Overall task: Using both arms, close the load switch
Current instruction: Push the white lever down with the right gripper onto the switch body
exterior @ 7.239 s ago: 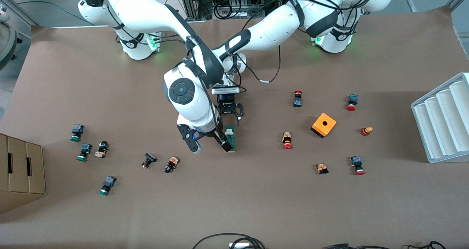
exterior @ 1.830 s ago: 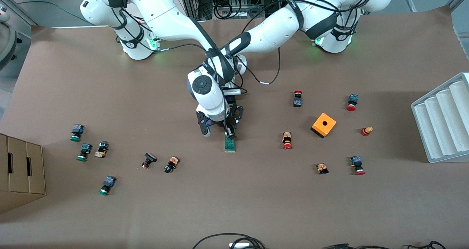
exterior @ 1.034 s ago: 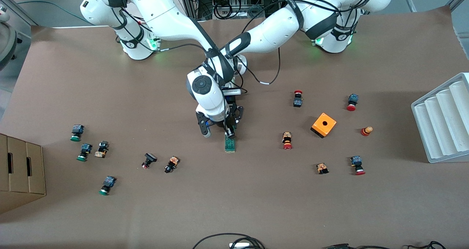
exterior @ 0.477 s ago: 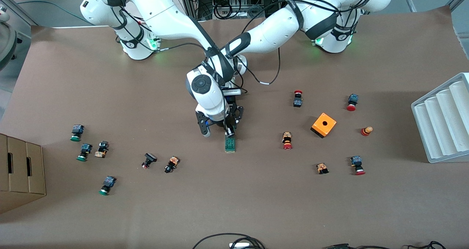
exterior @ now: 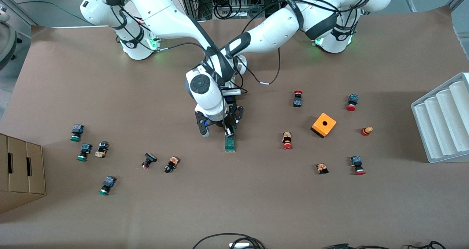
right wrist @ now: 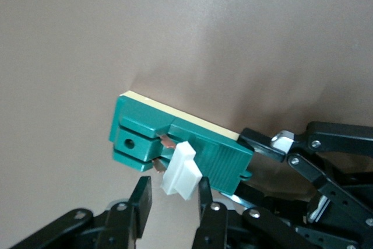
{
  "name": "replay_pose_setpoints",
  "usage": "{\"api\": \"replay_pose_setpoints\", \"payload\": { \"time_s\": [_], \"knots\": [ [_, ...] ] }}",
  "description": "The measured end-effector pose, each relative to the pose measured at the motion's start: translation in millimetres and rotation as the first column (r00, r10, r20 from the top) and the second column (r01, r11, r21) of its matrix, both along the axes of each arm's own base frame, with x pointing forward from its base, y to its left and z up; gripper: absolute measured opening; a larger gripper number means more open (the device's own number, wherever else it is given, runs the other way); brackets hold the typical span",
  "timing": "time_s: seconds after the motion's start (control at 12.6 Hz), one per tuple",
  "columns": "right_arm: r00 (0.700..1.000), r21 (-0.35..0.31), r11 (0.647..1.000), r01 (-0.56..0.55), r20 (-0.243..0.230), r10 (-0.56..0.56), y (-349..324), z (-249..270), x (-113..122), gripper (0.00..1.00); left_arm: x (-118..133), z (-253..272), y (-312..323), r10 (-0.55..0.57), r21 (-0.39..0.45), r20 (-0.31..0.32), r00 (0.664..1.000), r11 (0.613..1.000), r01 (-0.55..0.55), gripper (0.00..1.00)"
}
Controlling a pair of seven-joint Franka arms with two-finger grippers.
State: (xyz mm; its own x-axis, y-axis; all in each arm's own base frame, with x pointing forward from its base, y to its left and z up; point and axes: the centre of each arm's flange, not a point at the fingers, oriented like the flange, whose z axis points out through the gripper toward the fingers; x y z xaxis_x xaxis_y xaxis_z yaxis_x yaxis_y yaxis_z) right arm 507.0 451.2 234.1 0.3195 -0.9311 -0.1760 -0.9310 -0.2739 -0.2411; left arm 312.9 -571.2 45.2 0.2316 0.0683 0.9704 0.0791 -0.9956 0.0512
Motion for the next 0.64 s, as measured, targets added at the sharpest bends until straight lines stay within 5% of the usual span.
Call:
{"api": "replay_pose_setpoints", "payload": {
  "time_s": [0.64],
  "knots": [
    [1.000, 0.011, 1.000, 0.023, 0.015, -0.023, -10.6, 9.2, 15.6, 0.30, 0.0, -0.1, 0.0, 0.000, 0.000, 0.000, 1.000, 1.000, 0.000, 0.52]
  ]
}}
